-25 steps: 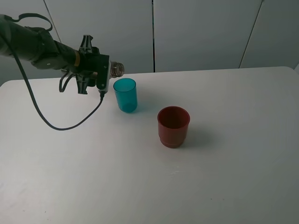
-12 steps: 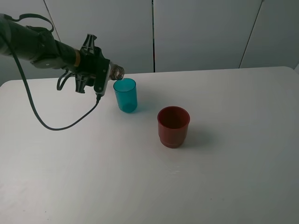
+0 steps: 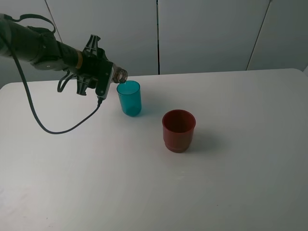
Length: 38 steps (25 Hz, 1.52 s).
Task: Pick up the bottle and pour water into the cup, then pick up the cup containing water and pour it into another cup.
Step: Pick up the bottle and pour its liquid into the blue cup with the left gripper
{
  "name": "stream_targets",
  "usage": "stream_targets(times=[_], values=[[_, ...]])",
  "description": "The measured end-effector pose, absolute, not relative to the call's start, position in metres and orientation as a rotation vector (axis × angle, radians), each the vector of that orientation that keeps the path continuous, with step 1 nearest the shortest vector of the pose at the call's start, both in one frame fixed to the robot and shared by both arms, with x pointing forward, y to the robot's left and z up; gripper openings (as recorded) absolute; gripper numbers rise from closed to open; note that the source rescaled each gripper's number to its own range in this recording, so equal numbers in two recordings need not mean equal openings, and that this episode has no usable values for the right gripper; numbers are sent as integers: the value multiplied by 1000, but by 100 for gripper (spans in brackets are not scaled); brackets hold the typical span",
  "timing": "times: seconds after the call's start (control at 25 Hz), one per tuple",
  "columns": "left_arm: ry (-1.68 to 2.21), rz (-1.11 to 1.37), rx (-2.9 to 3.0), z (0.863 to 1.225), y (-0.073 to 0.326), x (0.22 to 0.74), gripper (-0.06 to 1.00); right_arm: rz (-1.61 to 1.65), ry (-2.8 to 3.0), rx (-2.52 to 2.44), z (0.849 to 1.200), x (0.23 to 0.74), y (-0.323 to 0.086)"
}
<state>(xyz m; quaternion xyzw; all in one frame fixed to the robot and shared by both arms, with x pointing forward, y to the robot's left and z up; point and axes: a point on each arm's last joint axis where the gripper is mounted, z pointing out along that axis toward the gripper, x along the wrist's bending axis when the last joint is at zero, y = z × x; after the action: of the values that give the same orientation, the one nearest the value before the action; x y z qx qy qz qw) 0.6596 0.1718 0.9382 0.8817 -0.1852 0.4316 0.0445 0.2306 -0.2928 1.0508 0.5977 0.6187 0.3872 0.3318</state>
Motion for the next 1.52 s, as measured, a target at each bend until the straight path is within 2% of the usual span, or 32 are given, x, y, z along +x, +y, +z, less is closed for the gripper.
stream_targets(times=[1.2,1.52], values=[[-756,1422,2688,954,169,669,1,1012,1617,1562,1051,231,-293],[-922,1445,2685,954,169,669,1,1012,1617,1562,1051,231,-293]])
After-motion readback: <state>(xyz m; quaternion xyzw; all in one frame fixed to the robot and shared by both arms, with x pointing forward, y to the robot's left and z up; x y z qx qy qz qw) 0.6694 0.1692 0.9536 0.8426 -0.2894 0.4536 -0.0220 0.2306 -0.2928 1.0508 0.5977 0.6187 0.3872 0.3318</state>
